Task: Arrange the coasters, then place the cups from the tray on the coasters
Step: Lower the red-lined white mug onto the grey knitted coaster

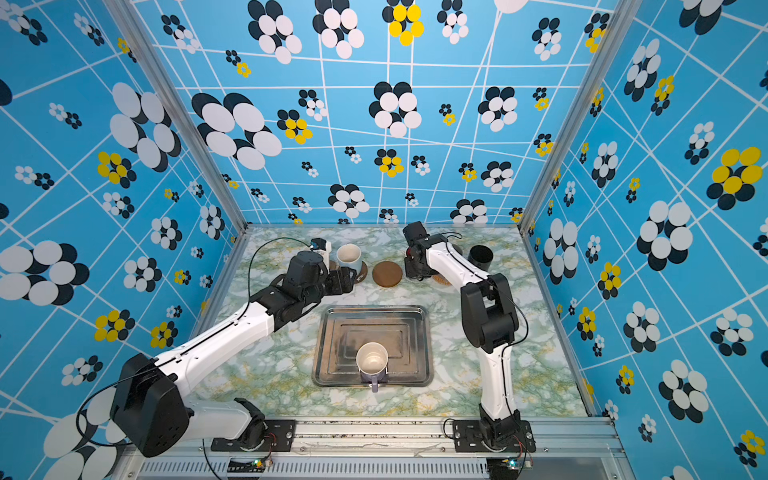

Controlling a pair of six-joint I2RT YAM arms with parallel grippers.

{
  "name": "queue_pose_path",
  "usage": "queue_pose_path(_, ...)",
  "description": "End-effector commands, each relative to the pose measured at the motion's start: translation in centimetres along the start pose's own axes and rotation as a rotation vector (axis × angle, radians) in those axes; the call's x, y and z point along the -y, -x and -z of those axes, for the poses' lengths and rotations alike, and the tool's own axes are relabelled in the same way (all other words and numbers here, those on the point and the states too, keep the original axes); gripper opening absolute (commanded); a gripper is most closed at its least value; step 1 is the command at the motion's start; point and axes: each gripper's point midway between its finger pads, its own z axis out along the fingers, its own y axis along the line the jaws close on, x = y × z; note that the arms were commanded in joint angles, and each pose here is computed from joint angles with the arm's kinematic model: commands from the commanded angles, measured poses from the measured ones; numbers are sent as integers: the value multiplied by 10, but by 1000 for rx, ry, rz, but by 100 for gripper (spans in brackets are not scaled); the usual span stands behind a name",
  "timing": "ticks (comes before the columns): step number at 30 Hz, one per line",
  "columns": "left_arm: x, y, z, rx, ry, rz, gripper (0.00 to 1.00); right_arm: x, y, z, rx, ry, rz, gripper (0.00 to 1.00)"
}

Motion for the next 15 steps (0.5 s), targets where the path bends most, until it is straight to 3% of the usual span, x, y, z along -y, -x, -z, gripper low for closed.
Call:
queue_pose_path(1, -2, 2, 3, 4, -2, 5, 84, 0, 20, 6, 57, 12, -13, 0)
queue_pose_path(15, -2, 1, 3, 3, -1, 3, 84, 2, 18, -6, 35, 11, -25, 0)
